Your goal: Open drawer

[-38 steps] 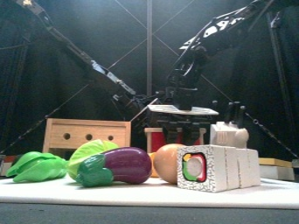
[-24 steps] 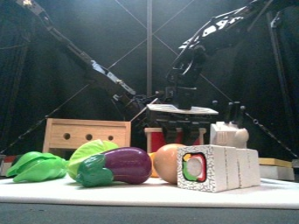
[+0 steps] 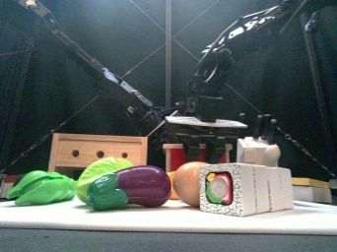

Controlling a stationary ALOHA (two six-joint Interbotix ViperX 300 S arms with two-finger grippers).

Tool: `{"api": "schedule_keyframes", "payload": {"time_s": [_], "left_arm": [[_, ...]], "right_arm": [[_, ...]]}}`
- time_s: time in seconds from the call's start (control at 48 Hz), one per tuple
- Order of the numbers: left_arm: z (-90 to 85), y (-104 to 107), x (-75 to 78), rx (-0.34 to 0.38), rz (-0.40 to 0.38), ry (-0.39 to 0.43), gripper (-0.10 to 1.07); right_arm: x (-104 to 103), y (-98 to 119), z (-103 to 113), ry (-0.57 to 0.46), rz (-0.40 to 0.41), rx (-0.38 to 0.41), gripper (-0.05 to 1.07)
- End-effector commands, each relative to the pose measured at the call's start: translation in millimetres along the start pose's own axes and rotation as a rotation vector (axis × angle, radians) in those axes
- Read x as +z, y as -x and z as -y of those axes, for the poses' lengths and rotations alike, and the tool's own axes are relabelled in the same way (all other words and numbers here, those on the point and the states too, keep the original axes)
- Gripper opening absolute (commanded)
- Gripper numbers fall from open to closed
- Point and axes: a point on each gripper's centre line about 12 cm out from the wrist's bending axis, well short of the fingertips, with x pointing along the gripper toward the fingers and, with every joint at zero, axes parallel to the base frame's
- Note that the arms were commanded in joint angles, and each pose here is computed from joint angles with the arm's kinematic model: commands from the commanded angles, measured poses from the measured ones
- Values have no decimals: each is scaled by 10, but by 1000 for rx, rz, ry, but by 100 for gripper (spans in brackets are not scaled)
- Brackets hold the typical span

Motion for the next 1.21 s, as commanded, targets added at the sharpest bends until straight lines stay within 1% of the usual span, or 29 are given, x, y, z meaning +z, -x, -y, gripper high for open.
{"api": "schedule_keyframes", "payload": {"time_s": [0.0, 0.646, 0.958, 1.188], "left_arm": [[67, 58, 103, -15, 26, -9, 68], [77, 62, 121, -18, 32, -9, 68], [71, 63, 125, -17, 33, -8, 68], [71, 63, 125, -17, 33, -8, 68]], "right_arm": [[29, 160, -92, -13, 2, 49, 56], [-80, 316, -144, 5, -16, 84, 56], [-195, 425, -223, 23, -21, 115, 56], [-272, 487, -224, 34, -24, 99, 56]]}}
